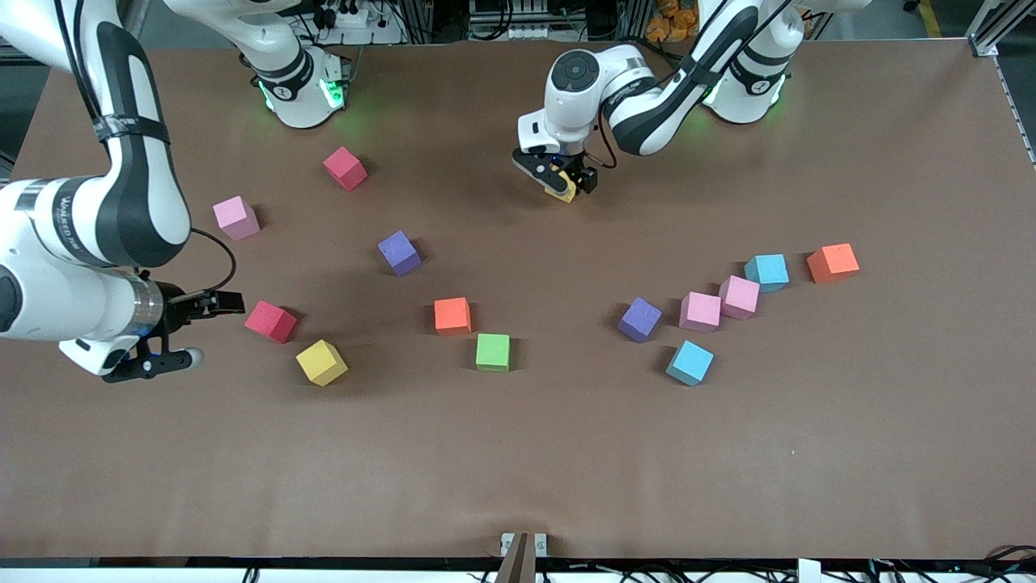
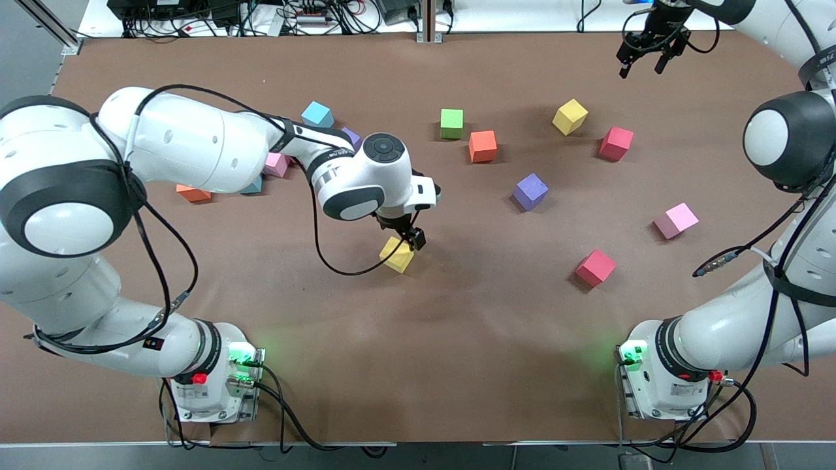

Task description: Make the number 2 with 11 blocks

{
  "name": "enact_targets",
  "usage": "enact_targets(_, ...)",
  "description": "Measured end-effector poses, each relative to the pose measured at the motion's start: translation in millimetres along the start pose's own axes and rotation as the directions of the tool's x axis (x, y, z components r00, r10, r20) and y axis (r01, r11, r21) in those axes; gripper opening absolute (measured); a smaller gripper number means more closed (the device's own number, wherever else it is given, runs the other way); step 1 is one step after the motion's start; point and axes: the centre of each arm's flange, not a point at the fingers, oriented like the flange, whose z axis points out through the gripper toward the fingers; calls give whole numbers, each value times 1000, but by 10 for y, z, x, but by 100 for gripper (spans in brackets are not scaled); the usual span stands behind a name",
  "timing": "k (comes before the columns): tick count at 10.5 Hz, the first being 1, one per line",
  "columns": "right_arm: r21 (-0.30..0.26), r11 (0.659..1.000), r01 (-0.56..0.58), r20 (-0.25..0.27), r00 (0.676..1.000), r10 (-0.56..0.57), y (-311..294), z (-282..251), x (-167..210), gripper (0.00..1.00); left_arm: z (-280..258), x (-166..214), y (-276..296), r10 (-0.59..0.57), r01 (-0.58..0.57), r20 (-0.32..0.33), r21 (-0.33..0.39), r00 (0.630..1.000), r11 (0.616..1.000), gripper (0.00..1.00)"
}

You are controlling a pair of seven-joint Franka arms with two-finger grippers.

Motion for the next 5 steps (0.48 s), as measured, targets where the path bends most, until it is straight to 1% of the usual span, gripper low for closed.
enact_targets(1,-6,999,36,17,999,-36,-236,80,24,100,55,-1,13,5,-5,1,-2,1000,1000,100)
enact_targets(2,-20,997,72,18,997,-72,-472,153,57,100,128,-1,15,4,-4,3,2,1000,1000,100)
enact_targets(3,-38,995,93,-7,996,-94,-597,172,100,100,180,-4,7,-3,3,9,5,1000,1000,100)
enact_targets(5,-74,985,153,-98,982,-160,-581,191,225,100,210,-3,-14,-16,16,15,6,1000,1000,100)
